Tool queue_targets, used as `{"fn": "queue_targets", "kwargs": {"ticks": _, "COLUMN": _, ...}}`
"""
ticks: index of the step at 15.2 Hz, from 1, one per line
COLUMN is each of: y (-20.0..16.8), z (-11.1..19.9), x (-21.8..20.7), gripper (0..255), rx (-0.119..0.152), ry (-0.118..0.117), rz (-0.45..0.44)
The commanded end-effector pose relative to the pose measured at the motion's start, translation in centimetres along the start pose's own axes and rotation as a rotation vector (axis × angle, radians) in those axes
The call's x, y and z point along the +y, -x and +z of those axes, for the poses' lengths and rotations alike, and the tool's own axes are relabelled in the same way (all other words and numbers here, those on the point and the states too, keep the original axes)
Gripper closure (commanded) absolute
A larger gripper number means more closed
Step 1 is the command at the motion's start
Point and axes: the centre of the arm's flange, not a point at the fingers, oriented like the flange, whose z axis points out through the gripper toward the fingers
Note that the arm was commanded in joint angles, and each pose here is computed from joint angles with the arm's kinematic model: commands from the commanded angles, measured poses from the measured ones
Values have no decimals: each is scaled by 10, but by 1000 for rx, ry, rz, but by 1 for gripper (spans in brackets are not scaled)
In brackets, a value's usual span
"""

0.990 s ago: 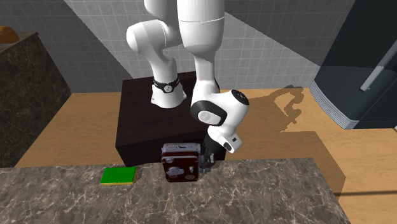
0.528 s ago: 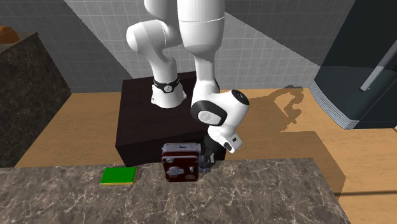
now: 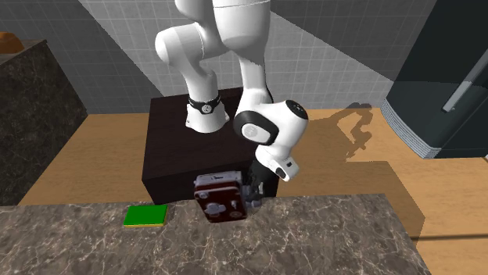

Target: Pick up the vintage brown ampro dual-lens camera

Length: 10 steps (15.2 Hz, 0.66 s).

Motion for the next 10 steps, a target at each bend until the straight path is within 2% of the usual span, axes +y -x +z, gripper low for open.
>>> {"fn": "queue_targets", "kwargs": {"ticks": 1, "y": 3, "z": -11, "x": 2, "gripper": 255, "rx": 0, "ry": 1, "rz": 0}}
{"fn": "queue_targets", "kwargs": {"ticks": 8, "y": 16, "z": -46, "x": 4, "gripper": 255, "rx": 0, "ry": 1, "rz": 0}}
{"fn": "queue_targets", "kwargs": {"ticks": 10, "y": 16, "z": -46, "x": 5, "gripper": 255, "rx": 0, "ry": 1, "rz": 0}}
